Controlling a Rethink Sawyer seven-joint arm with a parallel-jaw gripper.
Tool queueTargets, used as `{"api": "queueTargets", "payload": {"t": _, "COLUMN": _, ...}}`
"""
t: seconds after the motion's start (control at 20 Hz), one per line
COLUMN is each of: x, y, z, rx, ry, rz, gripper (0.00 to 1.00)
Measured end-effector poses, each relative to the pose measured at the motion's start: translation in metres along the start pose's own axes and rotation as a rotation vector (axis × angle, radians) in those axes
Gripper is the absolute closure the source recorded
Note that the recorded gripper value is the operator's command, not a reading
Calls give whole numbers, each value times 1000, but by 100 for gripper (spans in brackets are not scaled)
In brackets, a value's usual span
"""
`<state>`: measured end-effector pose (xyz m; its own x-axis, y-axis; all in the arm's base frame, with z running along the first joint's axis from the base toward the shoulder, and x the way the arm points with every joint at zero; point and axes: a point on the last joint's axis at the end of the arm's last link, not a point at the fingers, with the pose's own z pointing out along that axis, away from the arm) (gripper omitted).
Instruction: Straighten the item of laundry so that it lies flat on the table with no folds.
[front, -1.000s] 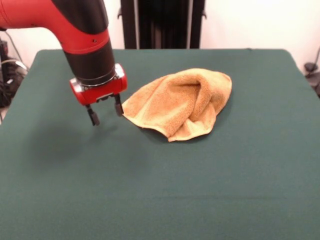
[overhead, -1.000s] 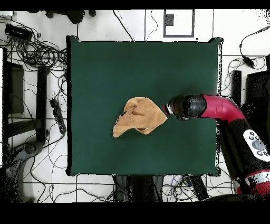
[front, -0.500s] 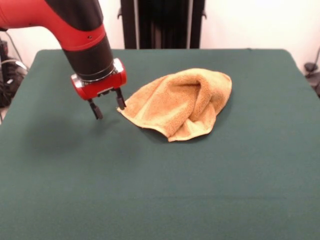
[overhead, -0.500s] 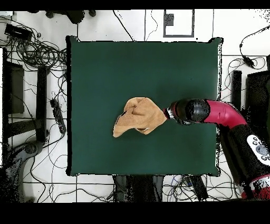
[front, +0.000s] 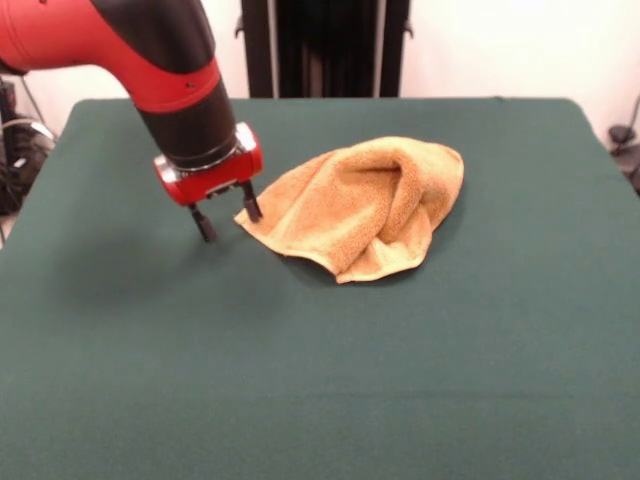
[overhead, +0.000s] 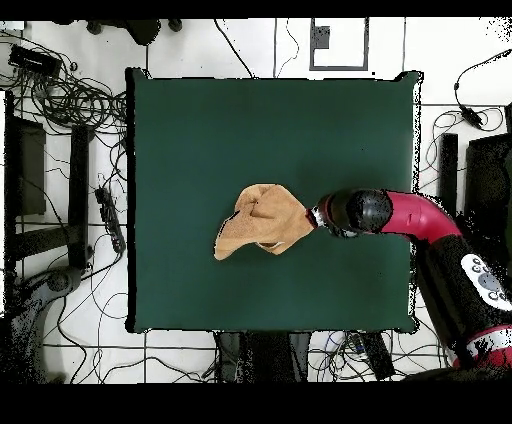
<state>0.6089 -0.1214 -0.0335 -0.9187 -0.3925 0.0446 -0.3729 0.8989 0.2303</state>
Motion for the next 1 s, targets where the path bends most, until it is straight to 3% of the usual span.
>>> {"api": "queueTargets", "payload": {"t": 0.65, "x": 0, "y": 4, "z": 9, "rx": -14, "ry": 6, "rz": -2, "gripper": 0}}
{"api": "queueTargets", "payload": {"t": 1.0, "x": -10, "y": 15, "z": 13, "rx": 69, "ry": 101, "rz": -76, "gripper": 0}}
